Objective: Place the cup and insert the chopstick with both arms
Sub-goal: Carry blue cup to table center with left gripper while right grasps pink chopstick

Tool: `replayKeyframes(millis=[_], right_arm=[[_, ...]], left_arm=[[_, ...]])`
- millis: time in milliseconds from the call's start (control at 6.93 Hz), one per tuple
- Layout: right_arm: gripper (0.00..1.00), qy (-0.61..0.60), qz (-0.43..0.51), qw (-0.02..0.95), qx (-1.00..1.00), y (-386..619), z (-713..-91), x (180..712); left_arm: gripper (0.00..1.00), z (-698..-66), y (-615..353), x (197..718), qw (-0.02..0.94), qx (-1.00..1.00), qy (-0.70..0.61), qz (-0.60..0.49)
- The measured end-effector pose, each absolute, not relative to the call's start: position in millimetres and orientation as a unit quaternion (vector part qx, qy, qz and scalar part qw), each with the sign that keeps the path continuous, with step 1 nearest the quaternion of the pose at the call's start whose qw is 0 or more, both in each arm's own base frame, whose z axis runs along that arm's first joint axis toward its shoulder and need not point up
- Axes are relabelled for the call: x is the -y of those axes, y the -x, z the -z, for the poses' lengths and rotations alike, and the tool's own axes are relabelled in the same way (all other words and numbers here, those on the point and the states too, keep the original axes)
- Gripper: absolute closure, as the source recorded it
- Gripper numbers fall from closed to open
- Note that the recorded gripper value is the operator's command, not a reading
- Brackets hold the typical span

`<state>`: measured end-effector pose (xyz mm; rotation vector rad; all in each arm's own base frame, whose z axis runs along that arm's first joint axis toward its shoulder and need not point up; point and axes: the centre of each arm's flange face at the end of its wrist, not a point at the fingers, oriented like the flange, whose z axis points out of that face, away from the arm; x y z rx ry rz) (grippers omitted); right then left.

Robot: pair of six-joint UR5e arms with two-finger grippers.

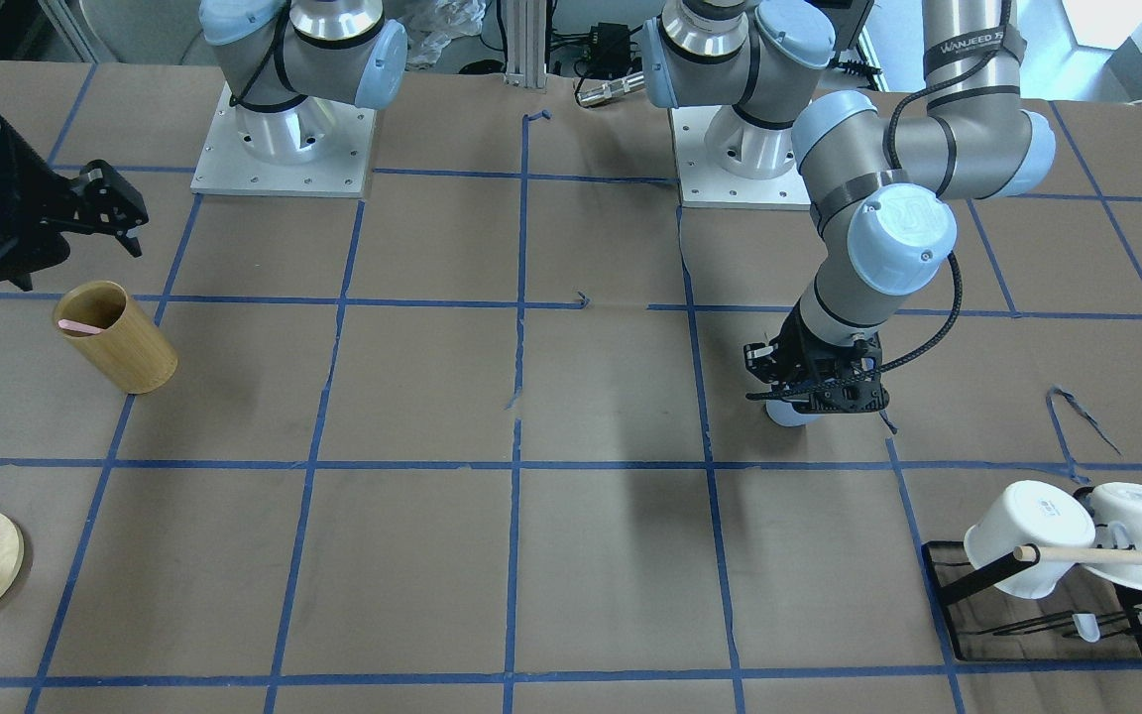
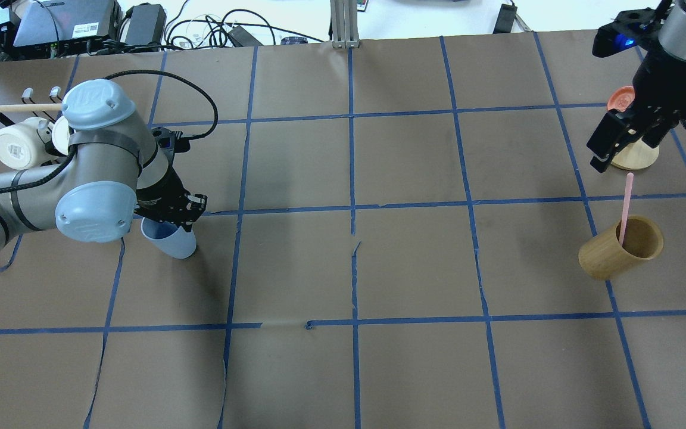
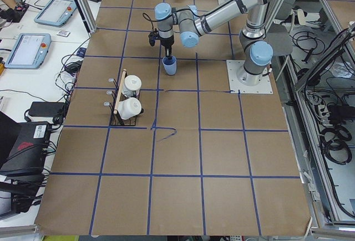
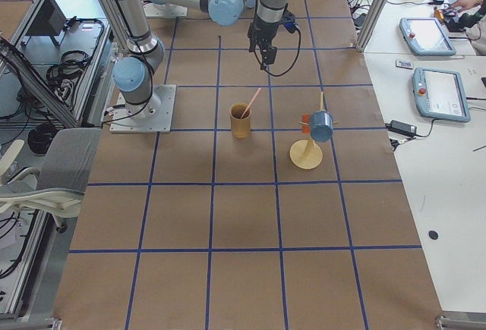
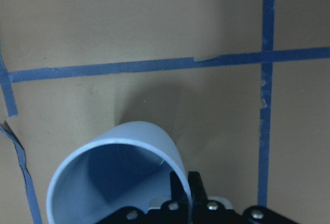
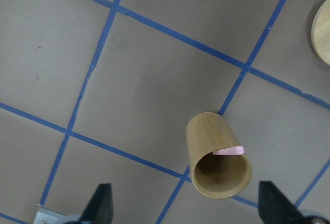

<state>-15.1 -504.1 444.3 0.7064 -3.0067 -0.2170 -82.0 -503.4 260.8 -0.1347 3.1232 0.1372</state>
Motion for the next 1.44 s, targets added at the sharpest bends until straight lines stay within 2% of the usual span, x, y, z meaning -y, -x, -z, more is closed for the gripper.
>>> replayKeyframes(millis=[433,577,722,866,1155,1443], right_arm=[[0.00,-0.275,0.060,0.027,0.959,65,-400,499],[0.10,-0.276,0.051,0.024,0.959,71,-384,497],[0.26,-0.275,0.045,0.017,0.960,72,-371,495],[0.29,-0.274,0.042,0.011,0.961,72,-363,495],[0.46,-0.274,0.045,0.003,0.961,72,-357,495],[0.56,-0.275,0.049,0.004,0.960,73,-355,495]], left_arm=[[1.00,-326,226,500,-0.042,-0.978,0.196,-0.060],[1.00,-335,278,483,-0.060,-0.966,0.240,-0.073],[1.00,-333,320,462,-0.061,-0.956,0.271,-0.090],[1.00,-321,350,437,-0.048,-0.952,0.281,-0.107],[1.00,-289,375,395,-0.019,-0.955,0.266,-0.129],[1.00,-268,380,383,-0.023,-0.958,0.264,-0.111]])
